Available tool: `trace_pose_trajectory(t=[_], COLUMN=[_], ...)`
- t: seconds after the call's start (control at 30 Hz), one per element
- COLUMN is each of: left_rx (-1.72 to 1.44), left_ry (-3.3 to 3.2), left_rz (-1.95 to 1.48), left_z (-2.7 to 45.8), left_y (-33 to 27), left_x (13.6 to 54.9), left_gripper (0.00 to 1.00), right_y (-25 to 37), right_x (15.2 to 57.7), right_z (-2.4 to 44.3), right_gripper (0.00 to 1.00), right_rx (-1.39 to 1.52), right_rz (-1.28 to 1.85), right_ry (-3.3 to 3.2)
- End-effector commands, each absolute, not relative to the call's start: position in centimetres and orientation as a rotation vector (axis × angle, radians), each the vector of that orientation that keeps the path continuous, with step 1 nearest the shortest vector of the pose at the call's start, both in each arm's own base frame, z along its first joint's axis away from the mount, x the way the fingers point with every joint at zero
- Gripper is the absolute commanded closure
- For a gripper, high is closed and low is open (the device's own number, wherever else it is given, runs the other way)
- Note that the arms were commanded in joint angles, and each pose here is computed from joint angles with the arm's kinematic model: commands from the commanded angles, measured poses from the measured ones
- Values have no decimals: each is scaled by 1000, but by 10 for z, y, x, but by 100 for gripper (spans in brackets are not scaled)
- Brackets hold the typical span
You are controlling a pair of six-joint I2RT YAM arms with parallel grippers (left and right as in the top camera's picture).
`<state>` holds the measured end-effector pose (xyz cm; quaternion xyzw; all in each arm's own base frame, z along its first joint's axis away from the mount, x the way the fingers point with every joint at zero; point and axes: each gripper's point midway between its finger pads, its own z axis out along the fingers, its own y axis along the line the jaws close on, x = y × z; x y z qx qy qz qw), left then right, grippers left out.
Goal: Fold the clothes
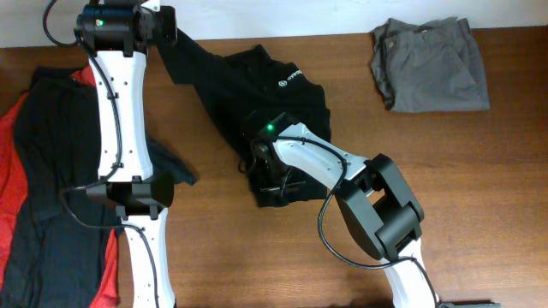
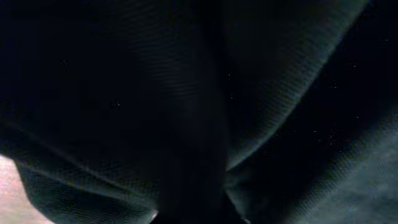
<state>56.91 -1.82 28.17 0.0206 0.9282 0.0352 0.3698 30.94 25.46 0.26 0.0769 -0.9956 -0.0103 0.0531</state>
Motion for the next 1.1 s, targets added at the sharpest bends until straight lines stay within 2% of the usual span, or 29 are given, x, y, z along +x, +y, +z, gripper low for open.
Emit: trace_pose_trajectory(t=[0.0,0.07,0.1,0.13,0.2,0.37,0.47,0.7,0.8,1.07], left_rx=[19,19,19,19,19,18,19,19,18,19], left_ry=[2310,2309,2309,2309,2310,2310,2313,2318,2316,2317], left_rz=[105,105,105,105,105,105,105,106,106,106], left_z=[315,315,315,315,315,314,314,313,313,313], left_y=[-11,-11,-11,-11,-11,-11,-11,-11,-11,-11], left_x=[561,561,561,561,561,561,561,560,560,560], left_gripper=[99,99,99,99,99,99,99,99,99,99], right_y=[240,237,235,234,229,227,229,232,233,246], right_x=[316,319,321,321,322,318,321,324,326,337], right_z=[15,19,21,21,21,21,24,26,30,53], right_gripper=[96,91,82,78,74,71,64,63,67,67], right_rx=[231,220,211,204,185,224,300,524,574,657], right_rz=[48,44,42,41,49,50,39,21,8,-54], right_ry=[-3074,-3078,-3080,-3080,-3071,-3052,-3052,-3034,-3033,-3067])
